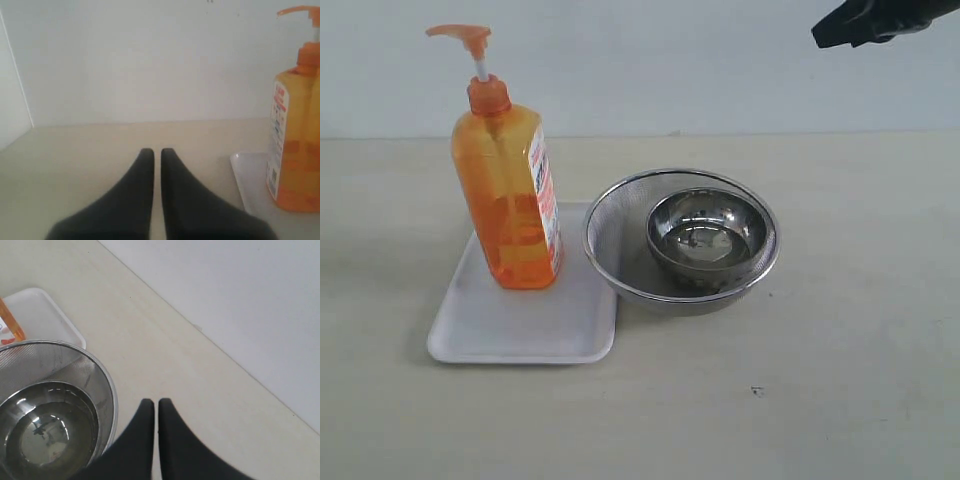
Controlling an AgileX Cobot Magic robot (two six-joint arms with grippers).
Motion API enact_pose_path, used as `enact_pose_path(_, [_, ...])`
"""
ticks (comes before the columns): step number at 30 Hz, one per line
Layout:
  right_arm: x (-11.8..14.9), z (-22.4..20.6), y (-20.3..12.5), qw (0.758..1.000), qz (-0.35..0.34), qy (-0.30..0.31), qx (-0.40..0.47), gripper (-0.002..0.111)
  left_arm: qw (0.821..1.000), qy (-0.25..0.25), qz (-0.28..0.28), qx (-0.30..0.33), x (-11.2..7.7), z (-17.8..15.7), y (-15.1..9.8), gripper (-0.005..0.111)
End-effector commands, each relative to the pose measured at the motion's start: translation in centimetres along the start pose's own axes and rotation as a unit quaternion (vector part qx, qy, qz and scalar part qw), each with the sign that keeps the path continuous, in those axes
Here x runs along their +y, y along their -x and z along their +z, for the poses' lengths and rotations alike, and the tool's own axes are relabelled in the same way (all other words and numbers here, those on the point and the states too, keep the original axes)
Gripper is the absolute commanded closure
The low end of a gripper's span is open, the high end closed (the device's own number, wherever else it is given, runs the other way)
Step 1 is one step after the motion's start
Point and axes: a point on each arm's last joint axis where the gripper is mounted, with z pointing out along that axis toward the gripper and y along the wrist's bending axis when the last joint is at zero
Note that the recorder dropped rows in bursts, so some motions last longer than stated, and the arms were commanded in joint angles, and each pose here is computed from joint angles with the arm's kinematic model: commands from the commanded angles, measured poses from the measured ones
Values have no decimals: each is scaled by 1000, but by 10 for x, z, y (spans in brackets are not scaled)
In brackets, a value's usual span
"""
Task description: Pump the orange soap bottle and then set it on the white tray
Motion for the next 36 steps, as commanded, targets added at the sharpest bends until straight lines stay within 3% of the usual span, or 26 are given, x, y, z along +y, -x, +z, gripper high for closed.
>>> enact_pose_path(1, [0,-5,2,1000,1,-4,-5,108,999,7,-34,34,1,0,-7,102])
enact_pose_path(3, [0,-5,2,1000,1,-4,-5,108,998,4,-59,37,0,0,-8,102])
enact_pose_path(8, [0,-5,2,1000,1,-4,-5,108,981,-24,-184,59,-6,-1,-11,102])
enact_pose_path(9, [0,-5,2,1000,1,-4,-5,108,981,-25,-184,59,-6,-1,-11,102])
enact_pose_path(12, [0,-5,2,1000,1,-4,-5,108,994,-30,-92,56,-6,-1,-11,102])
enact_pose_path(14, [0,-5,2,1000,1,-4,-5,108,996,-33,-58,63,-7,-1,-12,102])
enact_pose_path(17, [0,-5,2,1000,1,-4,-5,108,993,-36,-57,94,-7,-2,-18,102])
enact_pose_path(36, [1,-5,2,1000,1,-2,-5,108,991,-38,-83,94,-8,-2,-17,102])
